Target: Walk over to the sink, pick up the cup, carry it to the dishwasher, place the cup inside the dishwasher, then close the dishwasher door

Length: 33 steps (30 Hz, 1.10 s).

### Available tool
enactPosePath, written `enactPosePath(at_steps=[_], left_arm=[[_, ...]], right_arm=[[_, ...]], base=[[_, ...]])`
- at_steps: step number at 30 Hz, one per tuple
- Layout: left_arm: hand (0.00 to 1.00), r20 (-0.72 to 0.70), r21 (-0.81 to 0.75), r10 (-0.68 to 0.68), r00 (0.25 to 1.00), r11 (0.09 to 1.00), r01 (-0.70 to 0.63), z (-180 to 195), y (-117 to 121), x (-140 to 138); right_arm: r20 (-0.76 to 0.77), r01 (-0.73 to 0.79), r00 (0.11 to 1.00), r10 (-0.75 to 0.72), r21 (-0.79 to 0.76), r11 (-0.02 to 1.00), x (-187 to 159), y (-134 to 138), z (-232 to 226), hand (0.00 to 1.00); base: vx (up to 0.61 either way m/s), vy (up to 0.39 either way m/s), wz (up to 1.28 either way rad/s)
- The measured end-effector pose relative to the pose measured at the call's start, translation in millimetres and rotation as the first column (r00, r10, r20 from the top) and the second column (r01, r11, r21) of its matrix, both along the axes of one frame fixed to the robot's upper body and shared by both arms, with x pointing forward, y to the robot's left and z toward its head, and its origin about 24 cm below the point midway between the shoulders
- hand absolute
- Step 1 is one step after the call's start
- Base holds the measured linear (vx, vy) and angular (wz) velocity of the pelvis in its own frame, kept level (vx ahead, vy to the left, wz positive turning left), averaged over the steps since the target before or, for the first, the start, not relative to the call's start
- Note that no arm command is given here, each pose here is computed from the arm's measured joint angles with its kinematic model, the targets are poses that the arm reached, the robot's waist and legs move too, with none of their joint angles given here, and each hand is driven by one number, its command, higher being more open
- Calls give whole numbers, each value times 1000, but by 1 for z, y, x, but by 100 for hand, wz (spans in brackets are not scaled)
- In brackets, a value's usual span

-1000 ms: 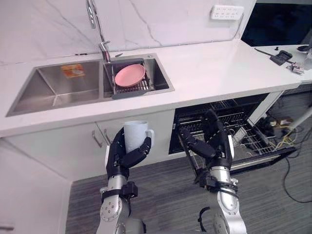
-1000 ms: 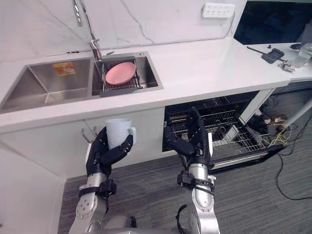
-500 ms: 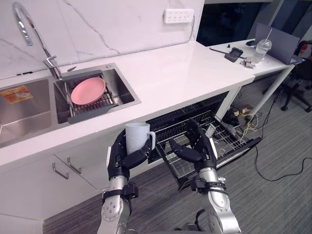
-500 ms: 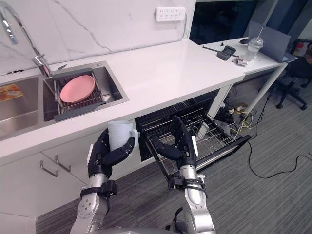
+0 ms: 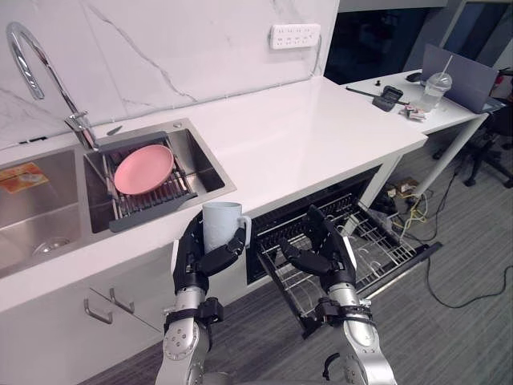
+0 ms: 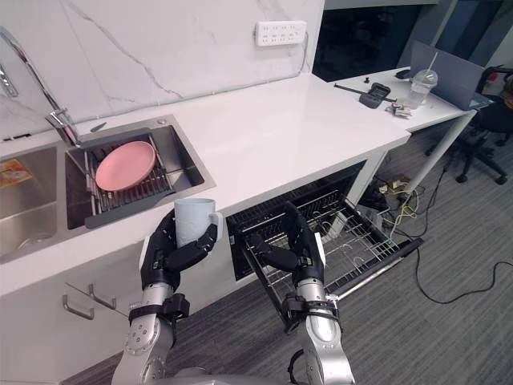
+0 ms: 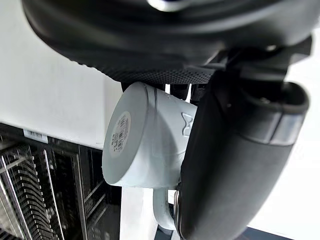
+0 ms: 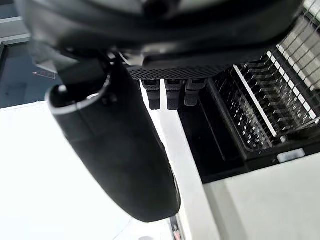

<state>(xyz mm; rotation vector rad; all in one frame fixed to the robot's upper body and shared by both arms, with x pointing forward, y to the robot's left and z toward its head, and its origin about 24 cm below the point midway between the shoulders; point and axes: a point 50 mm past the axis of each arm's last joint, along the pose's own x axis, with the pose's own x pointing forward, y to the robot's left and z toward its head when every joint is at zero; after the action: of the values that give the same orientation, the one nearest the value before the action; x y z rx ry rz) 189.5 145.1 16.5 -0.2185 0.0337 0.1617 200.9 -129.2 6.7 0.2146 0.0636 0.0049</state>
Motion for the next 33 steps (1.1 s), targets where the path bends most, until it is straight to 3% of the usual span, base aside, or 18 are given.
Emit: enactPosePath(at_steps=[15, 20, 33], left_arm=[[30, 31, 88, -69, 997, 994, 66, 4, -5, 23], [30, 69, 128, -26, 997, 992, 17, 13, 3, 34], [30, 98, 157, 58, 993, 985, -73, 20, 18, 46]], right_arm=[[8, -106, 994, 106, 75, 992, 4, 13, 0, 90], [17, -191, 982, 190, 86, 978, 2, 28, 1, 90], [71, -248, 968, 242, 94, 964, 9, 31, 11, 90]], base=[[-26, 12, -9], [-53, 37, -16], [-24, 15, -12]])
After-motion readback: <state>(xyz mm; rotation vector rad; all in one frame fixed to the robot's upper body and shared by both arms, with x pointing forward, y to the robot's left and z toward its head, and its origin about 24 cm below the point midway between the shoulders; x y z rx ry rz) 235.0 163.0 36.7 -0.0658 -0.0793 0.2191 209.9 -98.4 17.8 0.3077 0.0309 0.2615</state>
